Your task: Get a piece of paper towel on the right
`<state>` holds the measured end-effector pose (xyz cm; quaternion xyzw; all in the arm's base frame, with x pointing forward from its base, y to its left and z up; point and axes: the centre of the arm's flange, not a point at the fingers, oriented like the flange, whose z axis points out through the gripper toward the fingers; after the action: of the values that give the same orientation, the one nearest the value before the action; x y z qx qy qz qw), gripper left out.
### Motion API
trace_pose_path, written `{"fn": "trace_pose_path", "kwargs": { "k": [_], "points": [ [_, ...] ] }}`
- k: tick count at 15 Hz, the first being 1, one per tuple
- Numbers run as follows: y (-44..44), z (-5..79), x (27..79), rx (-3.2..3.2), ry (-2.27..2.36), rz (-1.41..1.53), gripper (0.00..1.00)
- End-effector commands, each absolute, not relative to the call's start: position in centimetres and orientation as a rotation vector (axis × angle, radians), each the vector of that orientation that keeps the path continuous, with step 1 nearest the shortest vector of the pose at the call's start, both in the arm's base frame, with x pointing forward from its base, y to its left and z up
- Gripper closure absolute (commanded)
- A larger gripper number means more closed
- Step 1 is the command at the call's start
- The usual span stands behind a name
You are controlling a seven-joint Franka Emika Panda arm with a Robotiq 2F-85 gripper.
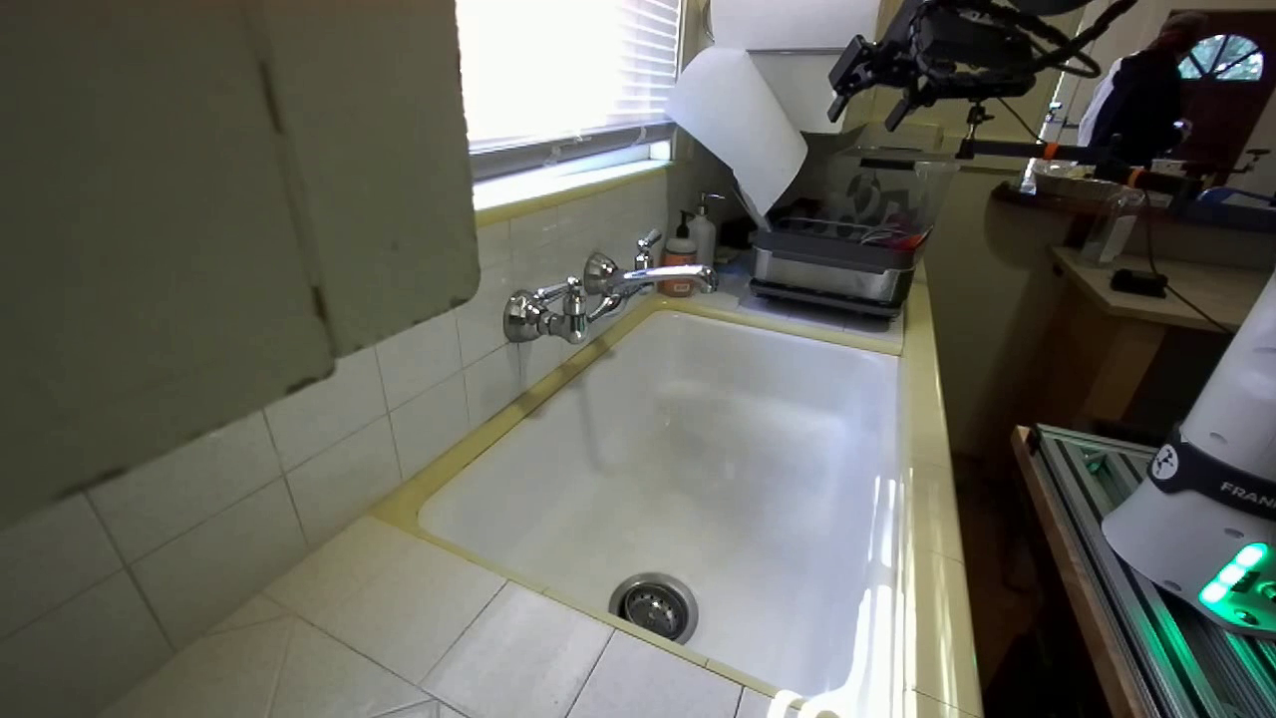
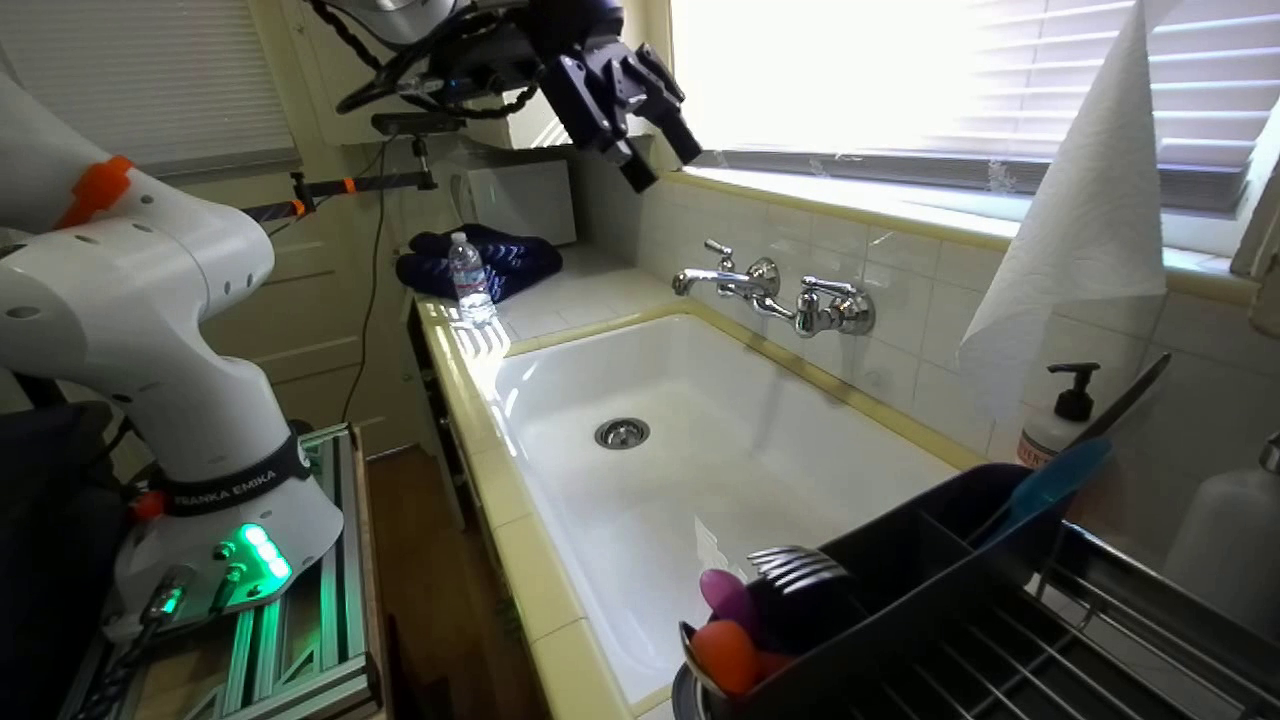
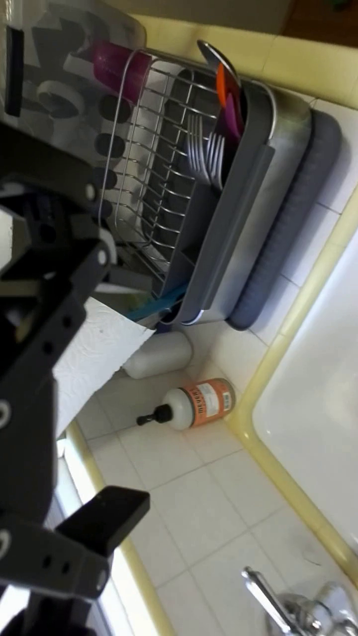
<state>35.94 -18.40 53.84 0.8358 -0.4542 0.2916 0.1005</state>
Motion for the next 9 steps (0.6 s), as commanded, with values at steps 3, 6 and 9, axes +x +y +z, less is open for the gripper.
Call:
{"fn": "trace_pose_path", "kwargs": {
  "k": [3,6,9],
  "points": [
    [-21.5,53.5,37.6,2.41,-1.391,0.953,0.0],
    [-23.4,53.0,38.8,2.398,-1.407,0.956,0.0],
    [-23.5,53.1,39.1,2.398,-1.409,0.957,0.0]
  ]
}}
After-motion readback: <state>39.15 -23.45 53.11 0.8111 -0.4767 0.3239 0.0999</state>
